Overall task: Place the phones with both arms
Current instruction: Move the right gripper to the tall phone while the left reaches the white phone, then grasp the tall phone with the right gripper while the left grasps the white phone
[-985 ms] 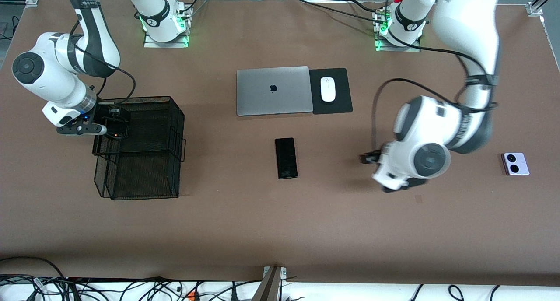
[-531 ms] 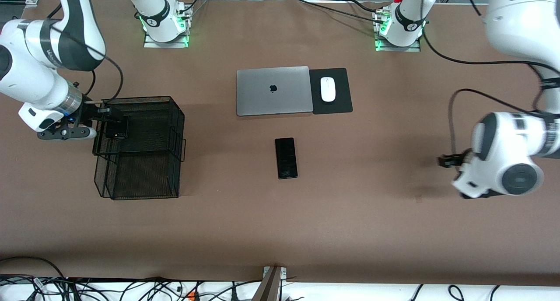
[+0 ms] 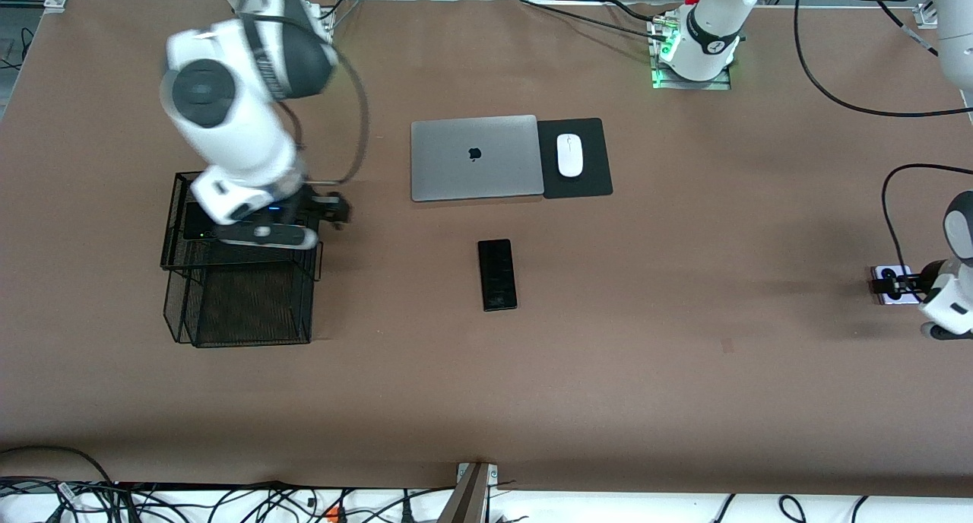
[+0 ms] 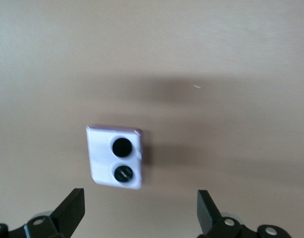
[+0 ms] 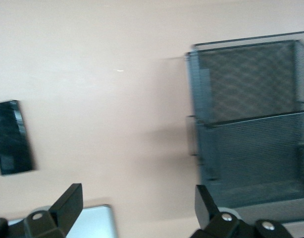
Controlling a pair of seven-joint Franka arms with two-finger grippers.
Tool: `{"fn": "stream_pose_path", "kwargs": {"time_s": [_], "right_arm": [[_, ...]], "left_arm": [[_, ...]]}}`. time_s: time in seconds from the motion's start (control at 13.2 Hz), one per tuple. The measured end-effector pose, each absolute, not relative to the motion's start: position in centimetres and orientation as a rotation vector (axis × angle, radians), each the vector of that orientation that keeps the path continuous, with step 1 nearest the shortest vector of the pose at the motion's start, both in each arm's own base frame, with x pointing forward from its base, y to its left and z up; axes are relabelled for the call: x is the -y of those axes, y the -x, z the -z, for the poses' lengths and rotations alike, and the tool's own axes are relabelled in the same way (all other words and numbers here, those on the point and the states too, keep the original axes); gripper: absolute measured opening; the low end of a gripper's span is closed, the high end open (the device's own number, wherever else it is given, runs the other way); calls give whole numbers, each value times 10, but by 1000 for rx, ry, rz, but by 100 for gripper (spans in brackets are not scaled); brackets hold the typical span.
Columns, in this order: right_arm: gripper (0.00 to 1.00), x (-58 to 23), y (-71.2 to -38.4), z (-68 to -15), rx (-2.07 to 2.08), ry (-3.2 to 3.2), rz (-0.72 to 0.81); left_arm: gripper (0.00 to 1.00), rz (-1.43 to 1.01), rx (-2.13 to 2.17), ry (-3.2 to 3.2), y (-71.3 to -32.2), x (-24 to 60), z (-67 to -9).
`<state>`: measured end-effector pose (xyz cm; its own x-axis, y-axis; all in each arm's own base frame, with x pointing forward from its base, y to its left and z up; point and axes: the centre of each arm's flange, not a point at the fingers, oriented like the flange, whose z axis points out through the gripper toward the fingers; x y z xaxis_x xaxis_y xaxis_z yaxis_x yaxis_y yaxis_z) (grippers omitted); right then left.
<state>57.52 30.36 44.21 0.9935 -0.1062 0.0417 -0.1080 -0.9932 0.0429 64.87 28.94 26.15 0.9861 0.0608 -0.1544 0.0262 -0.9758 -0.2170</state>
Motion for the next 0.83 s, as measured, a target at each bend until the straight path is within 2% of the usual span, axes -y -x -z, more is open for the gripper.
{"fn": "stream_pose_path", "kwargs": {"time_s": [0.45, 0.83], "right_arm": [[100, -504, -544, -377, 306, -3114, -127], [100, -556, -532, -308, 267, -3119, -171]], "left_arm": [[100, -173, 33, 3014, -621, -345, -209], [100, -172, 6, 3044, -620, -342, -198]]}}
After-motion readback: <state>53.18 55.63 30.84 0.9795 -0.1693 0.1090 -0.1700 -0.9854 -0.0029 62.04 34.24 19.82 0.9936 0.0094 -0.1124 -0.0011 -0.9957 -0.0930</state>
